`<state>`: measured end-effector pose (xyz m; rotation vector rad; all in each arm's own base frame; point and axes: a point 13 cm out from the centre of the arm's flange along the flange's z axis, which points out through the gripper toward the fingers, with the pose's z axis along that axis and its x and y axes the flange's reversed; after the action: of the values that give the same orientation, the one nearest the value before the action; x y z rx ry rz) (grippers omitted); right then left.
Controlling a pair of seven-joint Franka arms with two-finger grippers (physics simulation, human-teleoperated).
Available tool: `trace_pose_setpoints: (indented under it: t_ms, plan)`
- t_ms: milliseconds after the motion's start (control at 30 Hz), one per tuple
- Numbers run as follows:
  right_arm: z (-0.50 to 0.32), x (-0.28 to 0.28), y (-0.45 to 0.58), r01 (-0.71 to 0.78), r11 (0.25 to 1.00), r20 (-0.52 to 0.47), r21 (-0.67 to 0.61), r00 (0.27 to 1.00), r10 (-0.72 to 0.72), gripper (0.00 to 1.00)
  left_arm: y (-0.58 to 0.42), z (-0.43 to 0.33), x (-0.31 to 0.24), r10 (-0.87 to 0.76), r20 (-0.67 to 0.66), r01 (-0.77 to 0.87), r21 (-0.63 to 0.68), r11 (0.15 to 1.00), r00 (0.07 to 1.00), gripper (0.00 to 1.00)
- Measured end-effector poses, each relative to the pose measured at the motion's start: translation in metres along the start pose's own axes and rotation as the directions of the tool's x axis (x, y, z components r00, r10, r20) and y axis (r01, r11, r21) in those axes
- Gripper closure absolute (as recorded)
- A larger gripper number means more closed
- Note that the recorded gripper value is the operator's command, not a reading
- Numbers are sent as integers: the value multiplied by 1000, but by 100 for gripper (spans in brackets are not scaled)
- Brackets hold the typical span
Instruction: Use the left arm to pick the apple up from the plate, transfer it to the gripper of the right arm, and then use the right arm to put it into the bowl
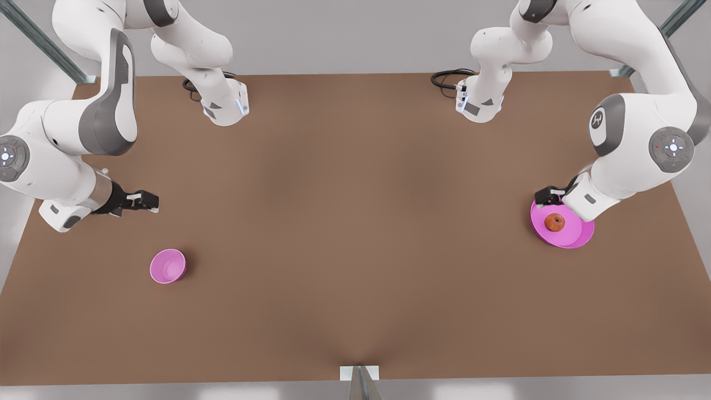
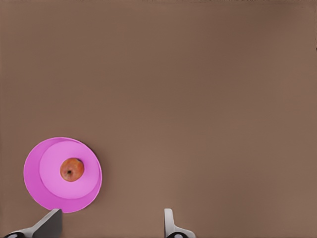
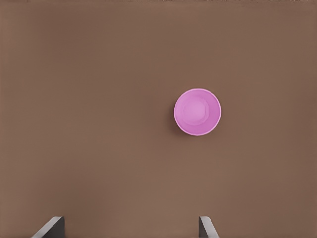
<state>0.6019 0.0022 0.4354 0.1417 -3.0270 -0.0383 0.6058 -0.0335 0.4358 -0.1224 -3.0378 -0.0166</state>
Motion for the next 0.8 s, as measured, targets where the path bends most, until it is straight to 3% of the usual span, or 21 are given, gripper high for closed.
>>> trace_pose_setpoints:
  t_ms: [100, 300, 567, 800]
  plan:
    - [0, -1, 0, 7, 1000, 5, 0, 1000, -7, 0, 22, 31, 4, -16, -39, 16, -3, 1000, 999, 0]
    - [-1, -2, -1, 16, 1000, 10, 1, 1000, -16, 0, 134, 194, 52, -217, -144, 226, 47, 973, 965, 0]
    - [-1, -3, -1, 25, 1000, 13, 1, 1000, -25, 0, 182, 306, 68, -315, -40, 317, 137, 939, 948, 0]
    - [-1, -3, -1, 31, 1000, 13, 2, 999, -31, 0, 215, 353, 66, -274, 51, 266, 116, 957, 960, 0]
